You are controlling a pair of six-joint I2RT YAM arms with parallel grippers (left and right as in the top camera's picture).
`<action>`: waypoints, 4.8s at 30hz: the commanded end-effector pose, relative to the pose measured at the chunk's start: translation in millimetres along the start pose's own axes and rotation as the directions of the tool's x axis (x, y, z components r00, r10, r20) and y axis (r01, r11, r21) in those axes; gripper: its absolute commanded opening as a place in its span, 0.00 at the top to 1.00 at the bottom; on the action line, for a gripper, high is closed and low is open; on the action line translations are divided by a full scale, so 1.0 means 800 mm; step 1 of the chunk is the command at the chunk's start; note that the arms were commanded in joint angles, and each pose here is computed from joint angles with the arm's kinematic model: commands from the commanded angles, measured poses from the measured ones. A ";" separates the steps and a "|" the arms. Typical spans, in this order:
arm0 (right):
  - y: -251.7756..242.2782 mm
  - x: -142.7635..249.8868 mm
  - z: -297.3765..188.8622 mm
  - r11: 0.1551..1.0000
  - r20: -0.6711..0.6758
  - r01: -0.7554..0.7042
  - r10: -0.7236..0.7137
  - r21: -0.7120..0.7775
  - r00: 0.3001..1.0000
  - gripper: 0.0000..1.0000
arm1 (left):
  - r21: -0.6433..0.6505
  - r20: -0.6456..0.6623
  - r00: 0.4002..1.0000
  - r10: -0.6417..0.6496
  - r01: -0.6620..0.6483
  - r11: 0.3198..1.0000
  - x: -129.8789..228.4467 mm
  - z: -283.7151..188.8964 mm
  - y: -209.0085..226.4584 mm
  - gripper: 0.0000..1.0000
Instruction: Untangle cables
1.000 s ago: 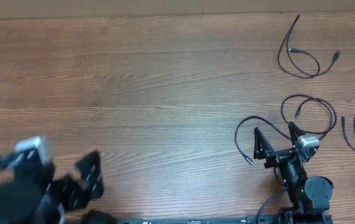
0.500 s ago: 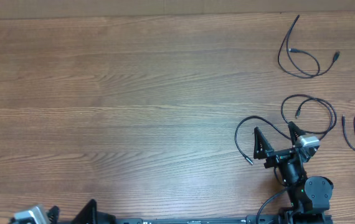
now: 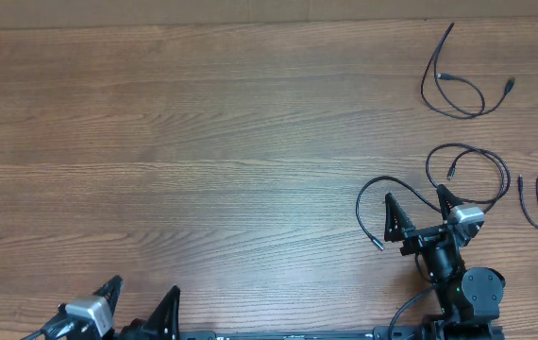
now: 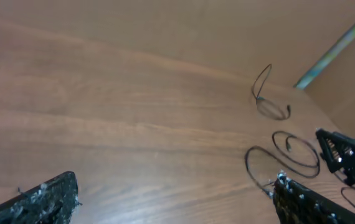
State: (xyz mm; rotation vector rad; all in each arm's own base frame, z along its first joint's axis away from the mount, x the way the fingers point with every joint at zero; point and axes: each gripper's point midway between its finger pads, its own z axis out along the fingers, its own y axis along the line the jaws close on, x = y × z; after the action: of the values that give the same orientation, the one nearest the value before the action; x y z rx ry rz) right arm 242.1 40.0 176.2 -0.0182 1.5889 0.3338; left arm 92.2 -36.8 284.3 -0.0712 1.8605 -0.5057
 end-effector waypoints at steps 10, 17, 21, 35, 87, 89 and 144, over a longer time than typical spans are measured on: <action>0.000 0.003 0.000 1.000 0.002 0.005 -0.005 0.000 1.000 0.00 | 0.124 0.092 0.969 0.228 -0.239 0.963 0.001 0.072 -0.019 0.01; 0.000 0.003 0.000 1.000 0.002 0.005 -0.005 0.000 1.000 0.00 | 0.161 0.097 0.968 0.229 -0.243 0.957 0.036 0.138 -0.007 0.01; 0.000 0.003 0.000 1.000 0.002 0.005 -0.005 0.000 1.000 0.00 | 0.174 0.099 0.968 0.229 -0.244 0.954 0.062 0.169 0.003 0.01; 0.000 0.003 0.000 1.000 0.002 0.005 -0.005 0.000 1.000 0.00 | 0.150 0.145 0.930 0.339 -0.359 0.921 0.105 0.212 0.027 0.00; 0.000 0.003 0.000 1.000 0.002 0.005 -0.005 0.000 1.000 0.00 | 0.016 0.192 0.924 0.331 -0.341 0.940 0.091 0.218 0.054 0.00; 0.000 0.003 0.000 1.000 0.002 0.005 -0.005 0.000 1.000 0.00 | 0.005 0.193 0.924 0.331 -0.338 0.941 0.090 0.218 0.057 0.01; 0.000 0.003 0.000 1.000 0.002 0.005 -0.005 0.000 1.000 0.00 | -0.288 0.222 0.934 0.281 -0.212 0.934 0.062 0.205 0.132 0.00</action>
State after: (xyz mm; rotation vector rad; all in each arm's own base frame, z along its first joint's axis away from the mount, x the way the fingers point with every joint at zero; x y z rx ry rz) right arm 242.1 40.0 176.2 -0.0185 1.5889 0.3335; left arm 245.8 -8.5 160.3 -0.0486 1.6426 -0.0665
